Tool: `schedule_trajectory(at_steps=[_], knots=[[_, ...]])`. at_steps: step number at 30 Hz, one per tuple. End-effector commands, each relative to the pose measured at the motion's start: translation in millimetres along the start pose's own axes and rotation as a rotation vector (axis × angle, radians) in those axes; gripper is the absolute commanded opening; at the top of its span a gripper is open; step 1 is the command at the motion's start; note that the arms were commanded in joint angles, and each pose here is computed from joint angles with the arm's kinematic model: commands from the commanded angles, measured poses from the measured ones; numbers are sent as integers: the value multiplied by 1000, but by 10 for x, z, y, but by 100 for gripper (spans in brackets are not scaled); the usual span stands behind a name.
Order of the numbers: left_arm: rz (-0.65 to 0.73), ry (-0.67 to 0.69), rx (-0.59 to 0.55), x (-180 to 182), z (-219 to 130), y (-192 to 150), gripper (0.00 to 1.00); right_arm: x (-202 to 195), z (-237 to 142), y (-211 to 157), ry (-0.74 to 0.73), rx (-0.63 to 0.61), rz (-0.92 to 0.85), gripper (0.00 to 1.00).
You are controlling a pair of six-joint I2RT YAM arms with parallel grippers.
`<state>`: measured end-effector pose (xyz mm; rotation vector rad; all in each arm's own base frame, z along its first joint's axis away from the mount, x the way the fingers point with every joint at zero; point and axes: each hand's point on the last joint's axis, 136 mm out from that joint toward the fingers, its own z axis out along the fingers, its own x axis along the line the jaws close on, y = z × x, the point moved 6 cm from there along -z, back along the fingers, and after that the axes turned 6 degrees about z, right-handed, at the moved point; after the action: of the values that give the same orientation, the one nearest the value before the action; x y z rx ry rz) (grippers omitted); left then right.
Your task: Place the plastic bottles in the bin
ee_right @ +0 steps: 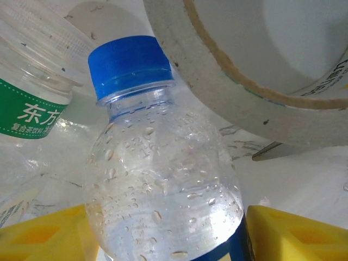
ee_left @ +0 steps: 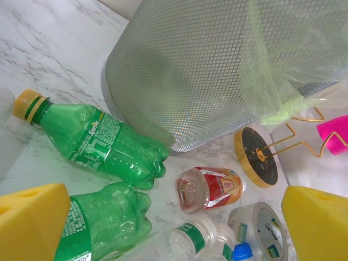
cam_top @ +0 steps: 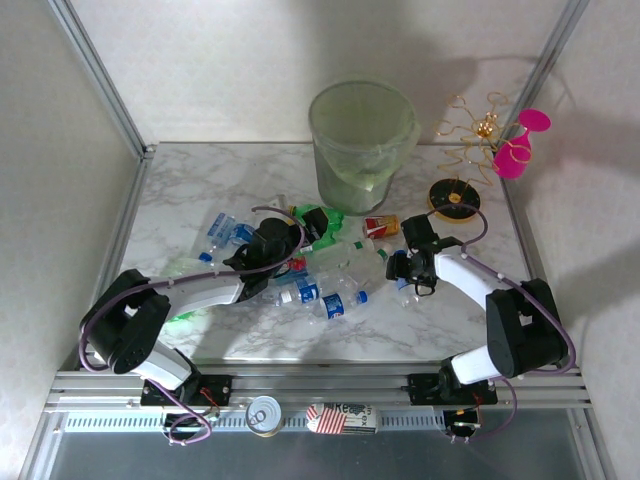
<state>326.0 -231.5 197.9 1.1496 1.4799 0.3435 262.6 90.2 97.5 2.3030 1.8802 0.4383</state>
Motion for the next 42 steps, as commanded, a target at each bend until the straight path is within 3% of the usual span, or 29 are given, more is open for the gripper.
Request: schedule_trajectory(at_steps=[1,8,14,22,31,37,42], knots=[[-33,9,-49,19,-72,150,99,-41,85,-63,-22,13,-12,66],[-73,58,-123,269,-219,426,100,9,47,-47,20,1,-28,51],[-100,115,-192,519,-356,668,100,165,-295,88,143,-77,-54,42],[-156,112,-257,694,-533,905,100,515,-1306,640,310,-300,-118,38],[-143,128,-245,854,-699,896,99,963,-2633,1529,481,-735,-160,37],[-122,100,-174,870,-692,858,100,1354,-2770,2091,601,-873,-167,37],[-98,120,-135,896,-730,800,100,1639,-2519,2530,601,-864,-173,36]])
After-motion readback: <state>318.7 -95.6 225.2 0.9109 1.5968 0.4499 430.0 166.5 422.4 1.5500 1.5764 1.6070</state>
